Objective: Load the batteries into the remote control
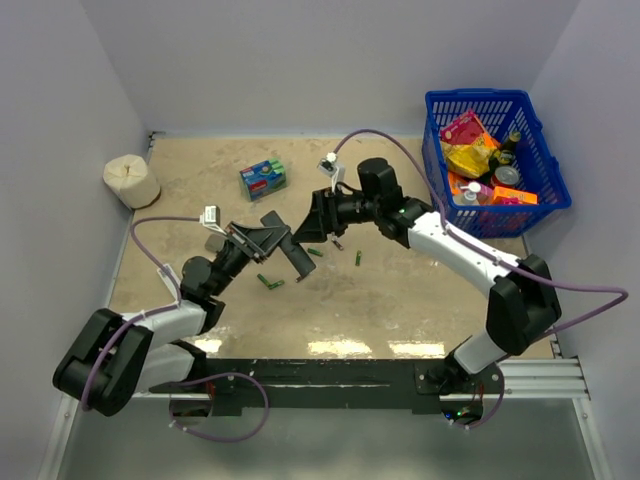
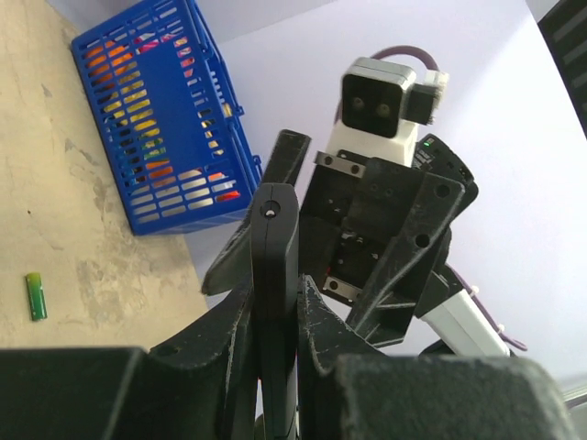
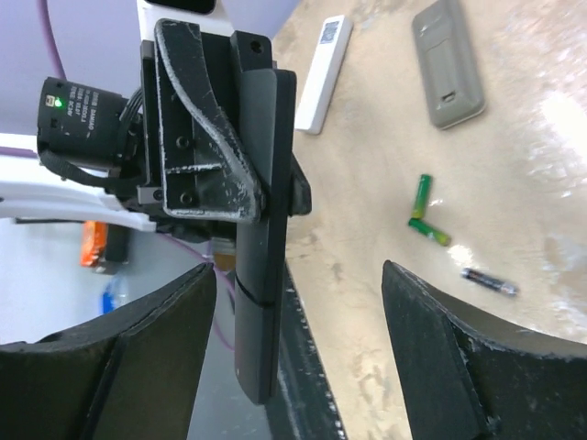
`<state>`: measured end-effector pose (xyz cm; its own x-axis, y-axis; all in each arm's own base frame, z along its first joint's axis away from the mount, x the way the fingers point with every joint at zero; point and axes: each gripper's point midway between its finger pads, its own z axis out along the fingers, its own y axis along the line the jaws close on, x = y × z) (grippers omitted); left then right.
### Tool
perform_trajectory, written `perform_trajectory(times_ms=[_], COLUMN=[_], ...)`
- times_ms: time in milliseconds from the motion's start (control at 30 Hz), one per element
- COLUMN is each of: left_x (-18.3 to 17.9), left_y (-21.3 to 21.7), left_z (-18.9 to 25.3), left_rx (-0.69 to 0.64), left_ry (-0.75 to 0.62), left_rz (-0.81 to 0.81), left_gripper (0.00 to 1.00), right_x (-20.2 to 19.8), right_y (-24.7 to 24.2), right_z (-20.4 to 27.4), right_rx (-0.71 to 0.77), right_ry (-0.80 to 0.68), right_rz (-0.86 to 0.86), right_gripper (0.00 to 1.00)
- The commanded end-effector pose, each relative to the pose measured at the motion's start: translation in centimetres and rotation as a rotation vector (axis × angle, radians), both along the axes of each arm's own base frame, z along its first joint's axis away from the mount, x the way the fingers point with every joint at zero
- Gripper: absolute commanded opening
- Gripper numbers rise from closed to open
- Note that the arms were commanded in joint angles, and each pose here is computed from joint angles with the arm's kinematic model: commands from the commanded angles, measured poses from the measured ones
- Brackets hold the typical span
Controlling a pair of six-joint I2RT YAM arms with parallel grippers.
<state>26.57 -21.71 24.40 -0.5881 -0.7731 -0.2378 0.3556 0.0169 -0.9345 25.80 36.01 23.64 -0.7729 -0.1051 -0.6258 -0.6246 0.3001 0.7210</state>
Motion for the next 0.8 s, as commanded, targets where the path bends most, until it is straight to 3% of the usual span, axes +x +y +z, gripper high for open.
perform_trajectory(times_ms=[0,333,533,767], left_x=[-2.8,-1.2,-0.8,0.1], left_y=[2.0,0.7,-0.1,-0.3], left_z=[8.3,5.8,5.1,4.4], left_rx=[-0.127,-0.052,-0.003,0.084], left_ry=[-0.367,-0.201,-0.141,-0.075], left_rz=[0.034,-0.042,-0.080,-0.063], left_gripper=[0.00,0.00,0.00,0.00], right_x=[0.3,-1.9,-5.1,-5.7], right_y=[-1.9,-5.5,-6.5,-4.7], right_z=[5.2,5.9,7.6,7.5], right_rx=[-0.024,-0.128,-0.035,-0.115], right_ry=[-0.271,-0.784,-1.167,-1.312], right_rz=[0.009,0.196,0.362,0.437], right_gripper=[0.78,0.80,0.82,0.79])
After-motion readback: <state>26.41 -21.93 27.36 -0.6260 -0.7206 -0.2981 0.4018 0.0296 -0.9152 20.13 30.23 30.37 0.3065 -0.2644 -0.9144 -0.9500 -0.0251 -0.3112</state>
